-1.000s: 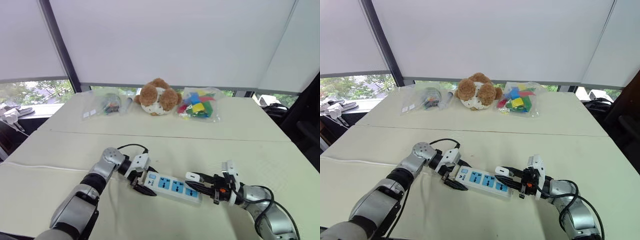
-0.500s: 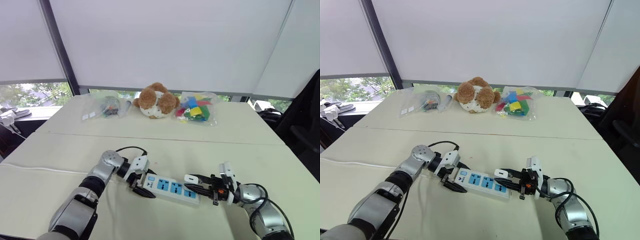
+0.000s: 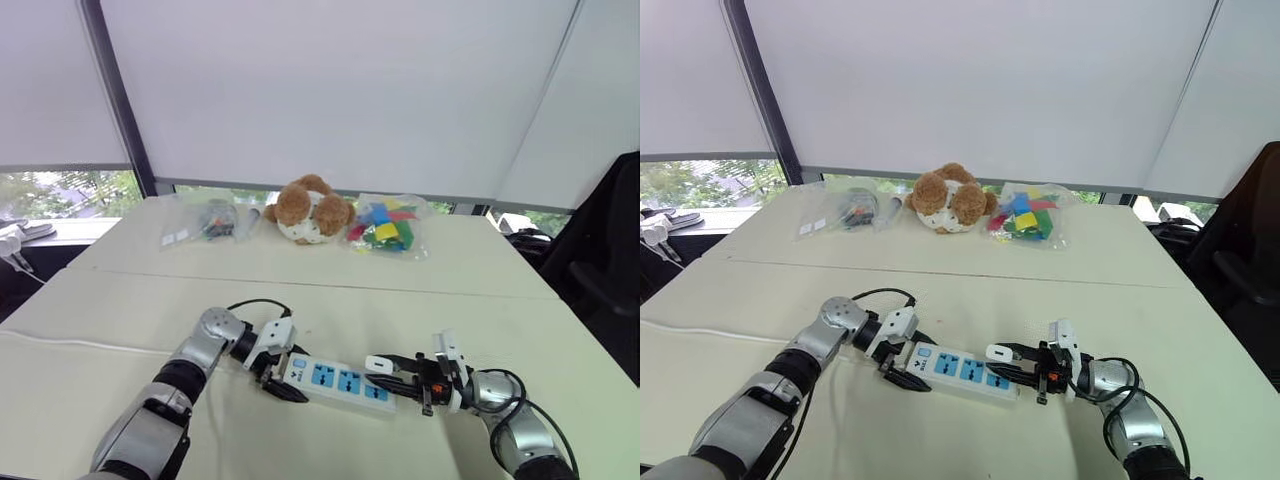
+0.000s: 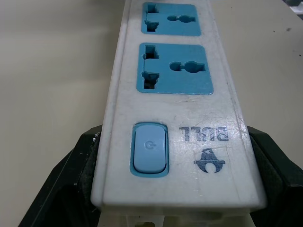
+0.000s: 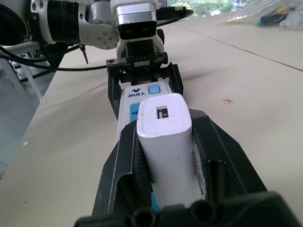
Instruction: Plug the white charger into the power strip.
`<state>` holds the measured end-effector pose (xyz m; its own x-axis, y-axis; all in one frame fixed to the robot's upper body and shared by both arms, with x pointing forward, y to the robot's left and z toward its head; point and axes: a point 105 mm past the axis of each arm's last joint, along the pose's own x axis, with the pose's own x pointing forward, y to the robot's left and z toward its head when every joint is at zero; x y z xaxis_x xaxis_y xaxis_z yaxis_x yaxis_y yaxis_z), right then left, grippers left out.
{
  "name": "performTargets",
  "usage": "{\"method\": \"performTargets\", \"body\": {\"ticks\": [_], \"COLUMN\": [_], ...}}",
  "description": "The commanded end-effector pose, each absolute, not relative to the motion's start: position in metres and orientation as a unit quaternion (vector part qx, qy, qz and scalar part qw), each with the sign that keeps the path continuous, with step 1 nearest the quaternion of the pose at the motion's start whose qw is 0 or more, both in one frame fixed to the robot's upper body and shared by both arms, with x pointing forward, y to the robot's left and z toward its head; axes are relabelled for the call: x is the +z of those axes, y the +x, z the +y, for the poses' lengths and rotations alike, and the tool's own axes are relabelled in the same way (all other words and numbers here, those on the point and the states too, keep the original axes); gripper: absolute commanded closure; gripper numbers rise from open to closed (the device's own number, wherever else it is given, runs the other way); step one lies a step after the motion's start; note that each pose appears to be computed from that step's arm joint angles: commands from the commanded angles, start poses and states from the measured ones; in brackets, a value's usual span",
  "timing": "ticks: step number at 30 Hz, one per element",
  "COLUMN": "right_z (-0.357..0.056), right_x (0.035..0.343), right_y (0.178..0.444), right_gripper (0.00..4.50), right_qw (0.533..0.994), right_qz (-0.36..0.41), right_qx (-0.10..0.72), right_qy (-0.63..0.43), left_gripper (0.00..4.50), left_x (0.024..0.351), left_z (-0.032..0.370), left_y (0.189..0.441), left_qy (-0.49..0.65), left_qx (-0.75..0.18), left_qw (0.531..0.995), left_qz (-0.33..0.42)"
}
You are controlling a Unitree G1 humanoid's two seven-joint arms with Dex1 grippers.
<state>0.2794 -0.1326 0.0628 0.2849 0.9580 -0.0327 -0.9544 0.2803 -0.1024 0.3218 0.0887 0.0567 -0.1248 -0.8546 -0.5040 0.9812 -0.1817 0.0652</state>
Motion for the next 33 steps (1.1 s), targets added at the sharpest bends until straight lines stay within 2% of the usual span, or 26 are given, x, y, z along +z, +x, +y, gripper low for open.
{"method": "performTargets", "body": {"ticks": [1,9,18,25,33], "right_z": [-0.162,-0.168,-0.169,-0.163,-0.167], "right_x": [-0.027,-0.004,-0.006,-0.016,-0.043], "right_y": [0.243,0.246,0.249,0.248,0.241], "right_gripper": [3.74,3.74,3.74,3.74,3.74], "right_qw": [0.783,0.771,0.79,0.807,0.79], "right_qz": [0.228,0.228,0.198,0.181,0.241], "right_qx": [0.578,0.593,0.578,0.56,0.563], "right_qy": [-0.023,-0.037,-0.057,-0.043,-0.036], "left_gripper": [1.39,1.39,1.39,1.39,1.39], "left_x": [0.073,0.071,0.071,0.076,0.079], "left_z": [0.095,0.086,0.078,0.086,0.094], "left_y": [0.334,0.339,0.342,0.343,0.338], "left_qy": [0.239,0.228,0.221,0.216,0.238], "left_qx": [-0.711,-0.7,-0.697,-0.699,-0.709], "left_qw": [0.651,0.668,0.675,0.674,0.655], "left_qz": [0.117,0.107,0.097,0.103,0.108]}}
